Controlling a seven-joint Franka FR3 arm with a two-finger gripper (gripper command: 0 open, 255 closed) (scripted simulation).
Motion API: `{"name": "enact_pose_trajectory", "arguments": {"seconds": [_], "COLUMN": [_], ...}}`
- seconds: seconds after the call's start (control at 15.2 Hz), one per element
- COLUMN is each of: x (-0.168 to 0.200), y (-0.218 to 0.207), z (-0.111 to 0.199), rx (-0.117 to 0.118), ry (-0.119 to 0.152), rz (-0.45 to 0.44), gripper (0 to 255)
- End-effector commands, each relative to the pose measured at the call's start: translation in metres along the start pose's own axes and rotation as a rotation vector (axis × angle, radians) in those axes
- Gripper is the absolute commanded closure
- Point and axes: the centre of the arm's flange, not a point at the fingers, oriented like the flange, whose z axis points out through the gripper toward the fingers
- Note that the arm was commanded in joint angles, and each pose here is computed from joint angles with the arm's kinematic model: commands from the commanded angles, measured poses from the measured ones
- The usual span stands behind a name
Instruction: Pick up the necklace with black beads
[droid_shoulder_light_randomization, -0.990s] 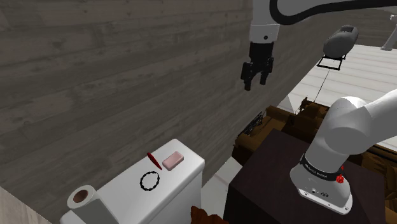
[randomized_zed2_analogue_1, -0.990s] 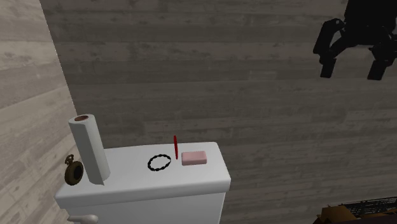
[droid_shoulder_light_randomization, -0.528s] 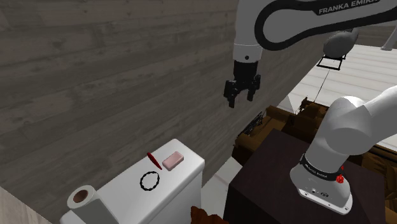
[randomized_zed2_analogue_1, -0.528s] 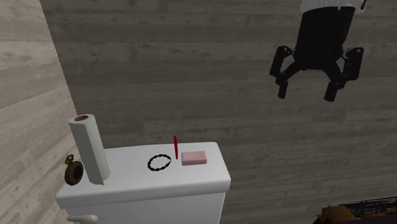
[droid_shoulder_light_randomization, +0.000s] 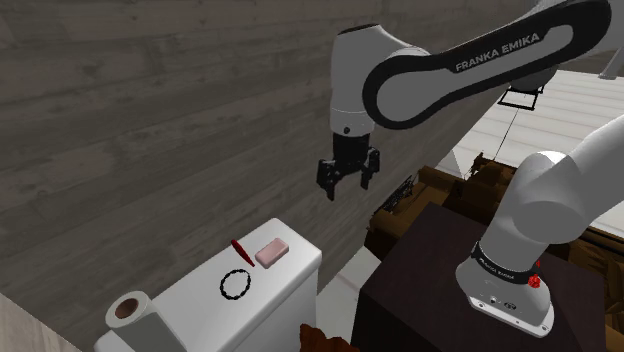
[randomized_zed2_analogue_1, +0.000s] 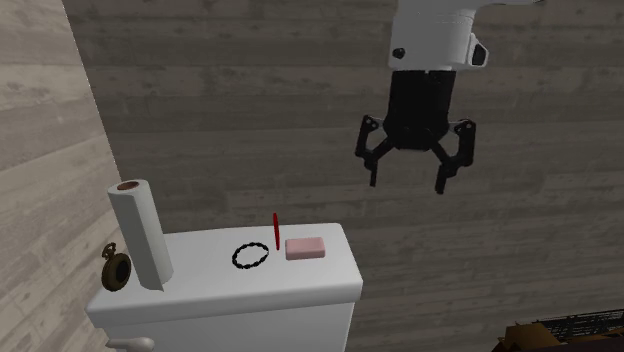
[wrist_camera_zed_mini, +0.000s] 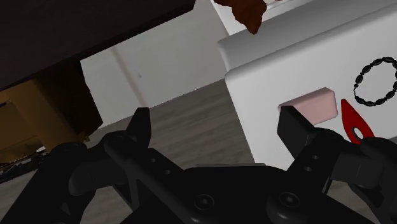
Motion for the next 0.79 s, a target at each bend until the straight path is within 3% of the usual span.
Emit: {"name": "enact_pose_trajectory", "arguments": {"seconds": [0.0,0.73], "x": [-0.002,0.002], "y": [-0.023,-0.148], "z": [0.015,0.094], "rx": [0.000,-0.016], "ry": [0.006,0.039], "rz": [0.028,0.170], "gripper": [0,0]}}
